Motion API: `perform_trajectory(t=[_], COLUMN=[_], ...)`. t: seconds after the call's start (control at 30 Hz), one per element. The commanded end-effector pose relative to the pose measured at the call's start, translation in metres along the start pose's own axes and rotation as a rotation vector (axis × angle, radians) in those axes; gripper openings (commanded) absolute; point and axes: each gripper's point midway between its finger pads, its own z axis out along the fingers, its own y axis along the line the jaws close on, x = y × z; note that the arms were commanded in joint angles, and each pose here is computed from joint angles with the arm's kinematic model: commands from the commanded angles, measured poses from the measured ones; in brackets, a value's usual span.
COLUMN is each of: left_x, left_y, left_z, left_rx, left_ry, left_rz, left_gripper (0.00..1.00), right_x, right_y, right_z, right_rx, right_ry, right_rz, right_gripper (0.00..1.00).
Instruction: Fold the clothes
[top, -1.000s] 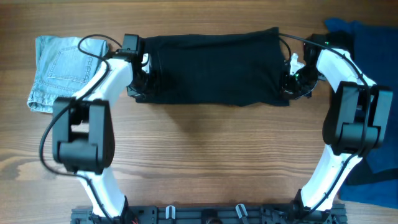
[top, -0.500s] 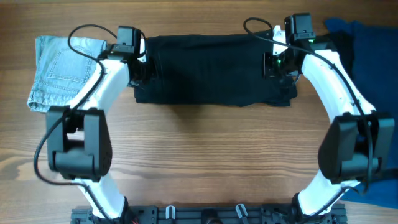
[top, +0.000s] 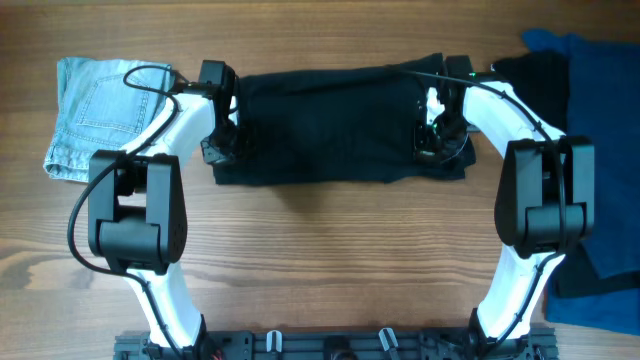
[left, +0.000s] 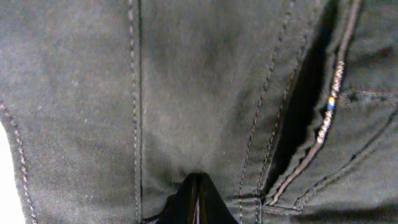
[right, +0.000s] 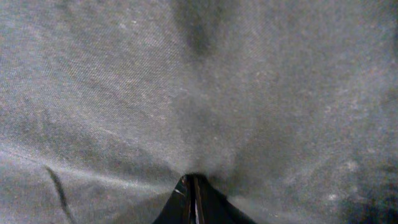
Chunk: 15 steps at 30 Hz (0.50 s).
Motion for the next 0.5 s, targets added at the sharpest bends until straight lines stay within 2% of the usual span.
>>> perform_trajectory(t=[0.0,0.13,0.2,0.3,0.47], left_x=[0.024,0.034,0.034,0.029,-0.013], left_y=[0.024,0.028,0.028,0.024,0.001], left_z=[0.008,0.006,0.006,-0.001,-0.061], left_rx=[-0.109,-0.127,-0.126,-0.111,-0.025], left_ry=[0.088,0.132,0.132,0.106,-0.110], left_rz=[-0.048,-0.051,-0.051,-0.048,-0.029], left_gripper=[0.04,0.04,0.04,0.04,0.04], right_x=[0.048,0.074,0.077,0.062,0.030], right_y=[-0.013,-0.001,0.010,0.028,0.053], right_z=[0.029,0.028,0.016,-0.019,-0.098], right_rx=[0.067,0.089,0.090,0.061,-0.007], right_ry=[0.177,0.239,0.218,0.069,-0.276], right_rz=[0.057,0.018,-0.018,-0.102,-0.190], right_gripper=[0.04,0.04,0.04,0.04,0.04])
